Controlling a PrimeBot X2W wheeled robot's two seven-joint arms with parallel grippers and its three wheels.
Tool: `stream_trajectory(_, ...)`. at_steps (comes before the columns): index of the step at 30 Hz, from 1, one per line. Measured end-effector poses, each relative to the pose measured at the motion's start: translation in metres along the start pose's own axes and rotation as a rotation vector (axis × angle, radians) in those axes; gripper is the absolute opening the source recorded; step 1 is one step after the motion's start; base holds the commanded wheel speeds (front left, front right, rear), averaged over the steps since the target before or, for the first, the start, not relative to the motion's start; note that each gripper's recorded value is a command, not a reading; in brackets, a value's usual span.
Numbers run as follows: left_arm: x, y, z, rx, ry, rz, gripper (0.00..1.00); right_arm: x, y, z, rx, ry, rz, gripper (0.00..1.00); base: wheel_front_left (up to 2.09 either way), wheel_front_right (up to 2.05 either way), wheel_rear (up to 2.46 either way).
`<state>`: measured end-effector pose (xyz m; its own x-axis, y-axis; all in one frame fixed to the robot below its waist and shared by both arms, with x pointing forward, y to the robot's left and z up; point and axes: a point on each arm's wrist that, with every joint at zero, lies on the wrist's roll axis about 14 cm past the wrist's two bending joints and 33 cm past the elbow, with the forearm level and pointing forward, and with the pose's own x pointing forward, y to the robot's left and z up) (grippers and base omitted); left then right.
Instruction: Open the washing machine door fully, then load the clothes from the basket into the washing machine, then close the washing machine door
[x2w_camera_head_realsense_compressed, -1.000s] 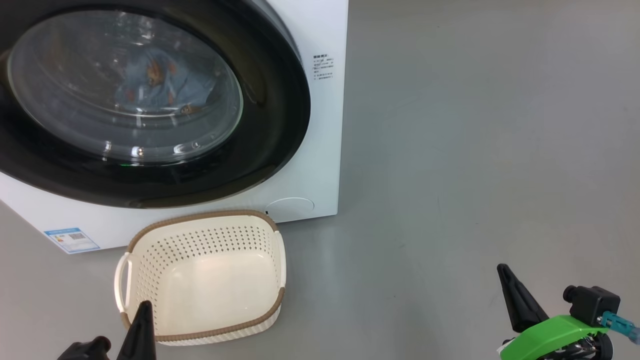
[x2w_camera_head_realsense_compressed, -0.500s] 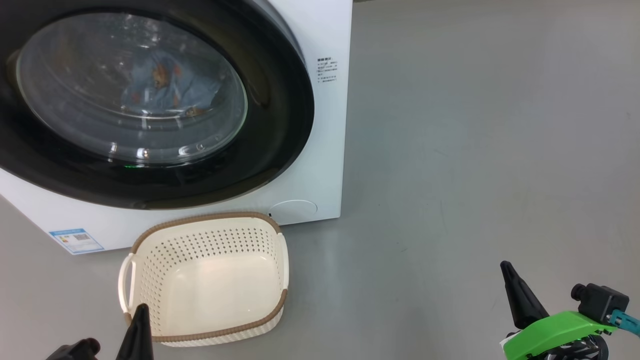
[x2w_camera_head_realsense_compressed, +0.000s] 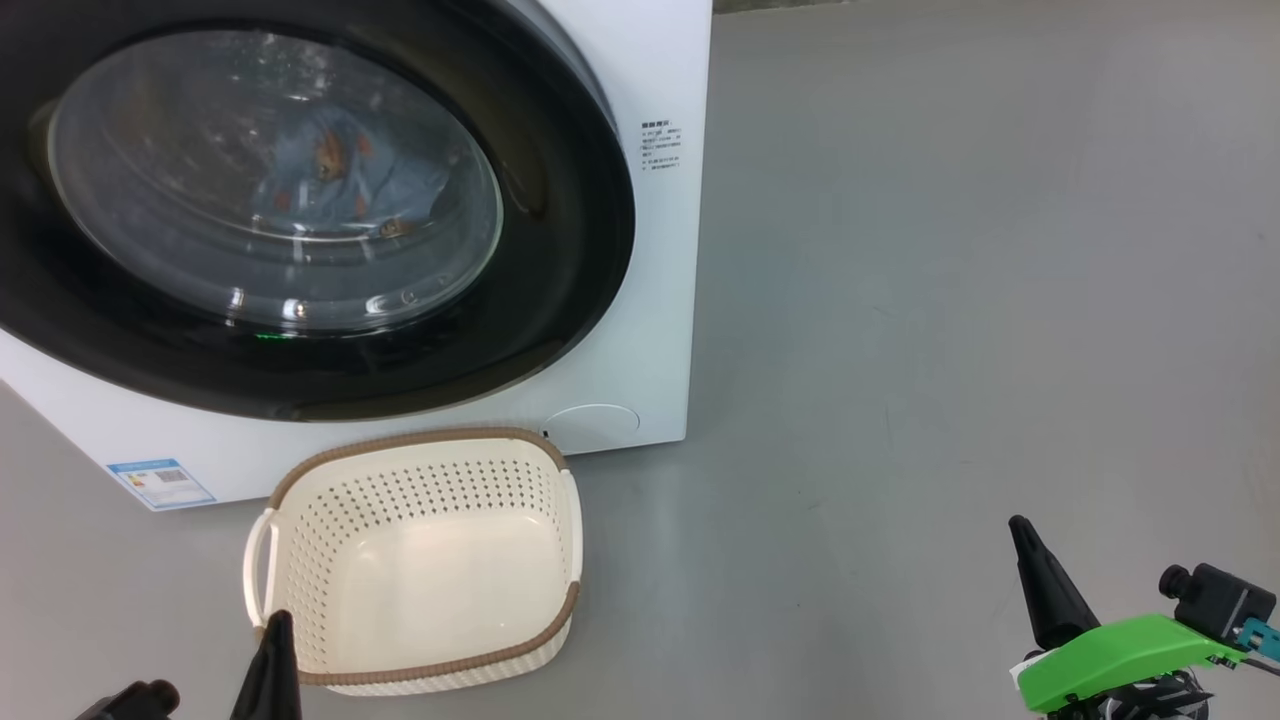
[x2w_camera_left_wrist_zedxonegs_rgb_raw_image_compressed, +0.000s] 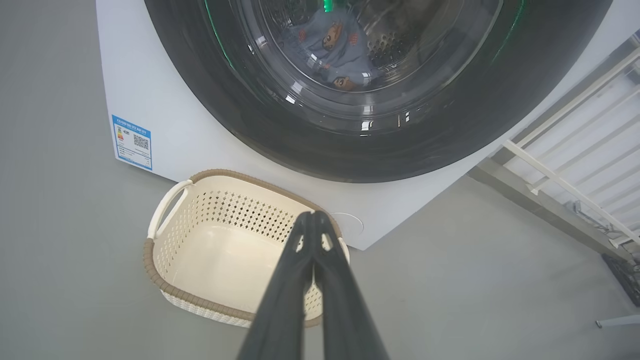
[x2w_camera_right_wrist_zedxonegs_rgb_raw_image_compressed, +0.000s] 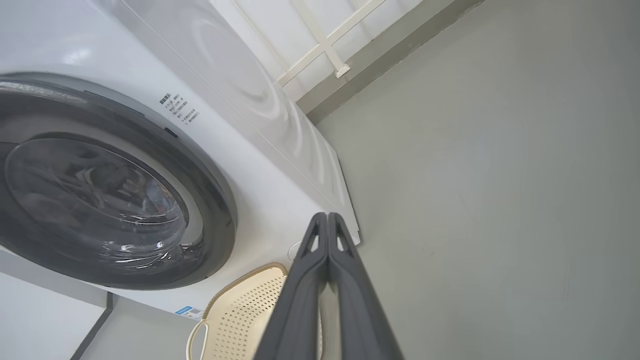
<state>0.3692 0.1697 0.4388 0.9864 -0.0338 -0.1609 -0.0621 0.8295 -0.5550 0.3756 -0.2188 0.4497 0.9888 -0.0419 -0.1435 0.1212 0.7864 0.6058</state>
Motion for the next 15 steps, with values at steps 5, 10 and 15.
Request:
stream_trajectory(5,-0.0006,0.0016,0.0010,-0.047,0.001,0.009,0.00,0.0006,0.0009,0.0019,0.050,-0.007,-0.005,0.00,0.00,0.00,0.00)
stream_trajectory(10,-0.0003,0.0025,0.0032,-0.099,0.000,0.016,0.00,0.0013,0.0024,0.0032,0.105,-0.009,-0.007,0.00,0.00,0.00,0.00)
stream_trajectory(15,-0.0002,0.0034,0.0049,-0.144,-0.003,0.022,0.00,0.0018,0.0043,0.0037,0.132,-0.009,-0.005,0.00,0.00,0.00,0.00)
